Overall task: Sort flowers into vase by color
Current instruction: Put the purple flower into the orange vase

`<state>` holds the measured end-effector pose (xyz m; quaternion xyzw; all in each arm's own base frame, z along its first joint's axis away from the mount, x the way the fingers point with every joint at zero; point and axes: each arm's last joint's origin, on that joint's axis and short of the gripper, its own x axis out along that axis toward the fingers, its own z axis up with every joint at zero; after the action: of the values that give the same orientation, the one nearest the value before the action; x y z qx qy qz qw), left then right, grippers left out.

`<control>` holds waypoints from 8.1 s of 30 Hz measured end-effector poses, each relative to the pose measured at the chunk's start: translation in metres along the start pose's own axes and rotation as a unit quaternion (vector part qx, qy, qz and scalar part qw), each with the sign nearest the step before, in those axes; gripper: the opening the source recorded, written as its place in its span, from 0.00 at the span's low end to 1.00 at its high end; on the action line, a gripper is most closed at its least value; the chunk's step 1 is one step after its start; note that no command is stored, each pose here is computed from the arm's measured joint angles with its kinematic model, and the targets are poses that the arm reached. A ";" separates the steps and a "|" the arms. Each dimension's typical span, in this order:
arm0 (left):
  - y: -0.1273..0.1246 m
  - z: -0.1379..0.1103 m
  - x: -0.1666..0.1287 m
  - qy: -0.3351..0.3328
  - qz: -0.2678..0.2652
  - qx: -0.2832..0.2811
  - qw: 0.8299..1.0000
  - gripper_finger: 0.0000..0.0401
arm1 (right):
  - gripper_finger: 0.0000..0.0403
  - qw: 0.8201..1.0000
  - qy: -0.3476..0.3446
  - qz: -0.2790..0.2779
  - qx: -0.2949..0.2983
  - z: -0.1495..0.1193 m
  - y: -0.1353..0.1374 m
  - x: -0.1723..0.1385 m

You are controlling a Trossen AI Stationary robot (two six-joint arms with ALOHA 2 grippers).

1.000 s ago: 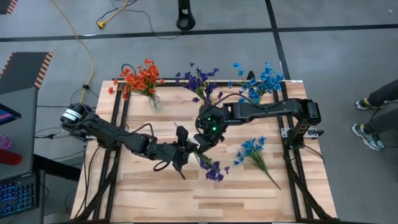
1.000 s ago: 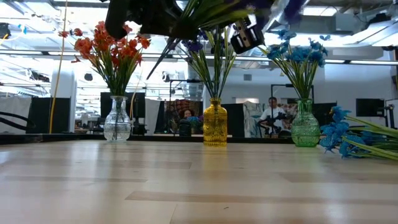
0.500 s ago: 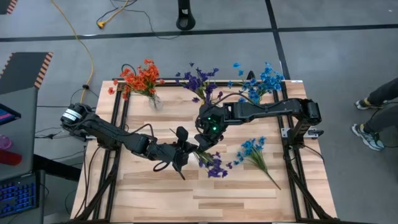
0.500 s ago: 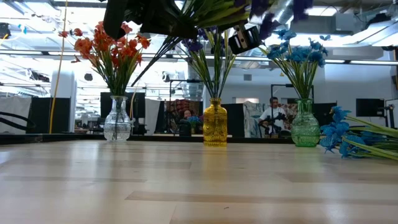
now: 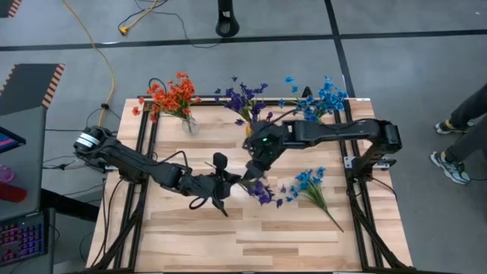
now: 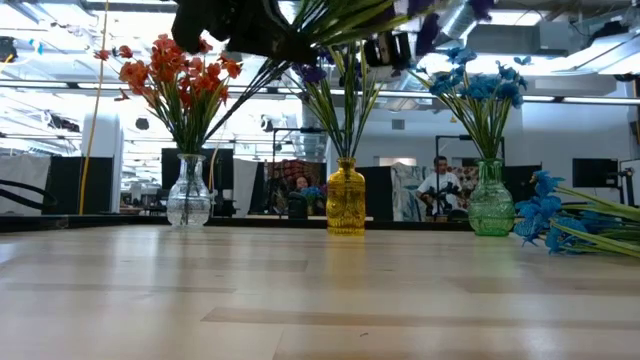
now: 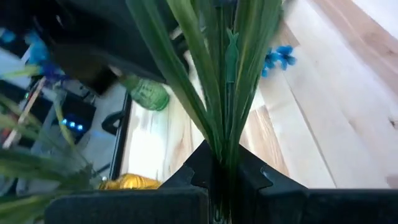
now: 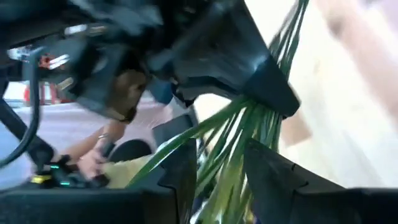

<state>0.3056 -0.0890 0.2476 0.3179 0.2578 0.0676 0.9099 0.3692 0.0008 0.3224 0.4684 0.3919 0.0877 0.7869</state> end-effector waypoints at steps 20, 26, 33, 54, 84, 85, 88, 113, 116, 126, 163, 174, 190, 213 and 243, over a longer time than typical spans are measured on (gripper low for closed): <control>0.031 -0.015 -0.034 -0.119 0.128 -0.261 0.949 0.03 | 0.39 0.937 -0.127 -0.215 -0.243 -0.076 0.020 -0.068; 0.038 -0.029 -0.034 -0.225 0.152 -0.299 0.915 0.03 | 0.37 0.912 -0.163 -0.279 -0.253 -0.093 0.003 -0.062; 0.057 -0.040 -0.022 -0.336 0.119 -0.270 0.895 0.03 | 0.37 0.900 -0.181 -0.296 -0.263 -0.100 -0.006 -0.051; 0.100 -0.047 0.083 -0.413 0.185 -0.140 0.881 0.03 | 0.37 0.900 -0.187 -0.291 -0.264 -0.101 -0.006 -0.049; 0.133 -0.080 0.098 -0.371 0.196 -0.149 0.895 0.03 | 0.37 0.896 -0.185 -0.292 -0.279 -0.100 -0.006 -0.049; 0.133 -0.080 0.098 -0.371 0.194 -0.152 0.895 0.03 | 0.37 0.896 -0.185 -0.292 -0.279 -0.100 -0.006 -0.049; 0.135 -0.081 0.098 -0.372 0.191 -0.155 0.895 0.03 | 0.37 0.896 -0.185 -0.292 -0.279 -0.100 -0.006 -0.049; 0.137 -0.093 0.106 -0.347 0.171 -0.193 0.902 0.03 | 0.37 0.896 -0.194 -0.285 -0.280 -0.099 -0.004 -0.049; 0.137 -0.094 0.107 -0.345 0.169 -0.195 0.902 0.03 | 0.37 0.896 -0.194 -0.285 -0.280 -0.099 -0.004 -0.049; 0.138 -0.094 0.107 -0.333 0.185 -0.236 0.894 0.03 | 0.37 0.896 -0.193 -0.285 -0.280 -0.099 -0.004 -0.049; 0.131 -0.103 0.114 -0.244 0.238 -0.400 0.851 0.03 | 0.37 0.896 -0.193 -0.285 -0.280 -0.099 -0.004 -0.049; 0.127 -0.102 0.115 -0.241 0.217 -0.384 0.864 0.04 | 0.37 0.896 -0.193 -0.285 -0.280 -0.099 -0.004 -0.049; 0.117 -0.094 0.113 -0.207 0.228 -0.368 0.878 0.44 | 0.37 0.897 -0.193 -0.283 -0.278 -0.099 -0.004 -0.048; 0.134 -0.072 0.074 -0.174 0.193 -0.348 0.901 0.55 | 0.37 0.897 -0.194 -0.282 -0.279 -0.099 -0.004 -0.048; 0.137 -0.071 0.014 -0.010 0.152 -0.263 0.953 0.65 | 0.37 0.900 -0.196 -0.281 -0.271 -0.099 -0.004 -0.049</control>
<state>0.2869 0.0616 0.2781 0.1039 0.1701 0.2673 0.9428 0.2665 0.0402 0.3203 0.1154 0.3063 -0.1278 0.9362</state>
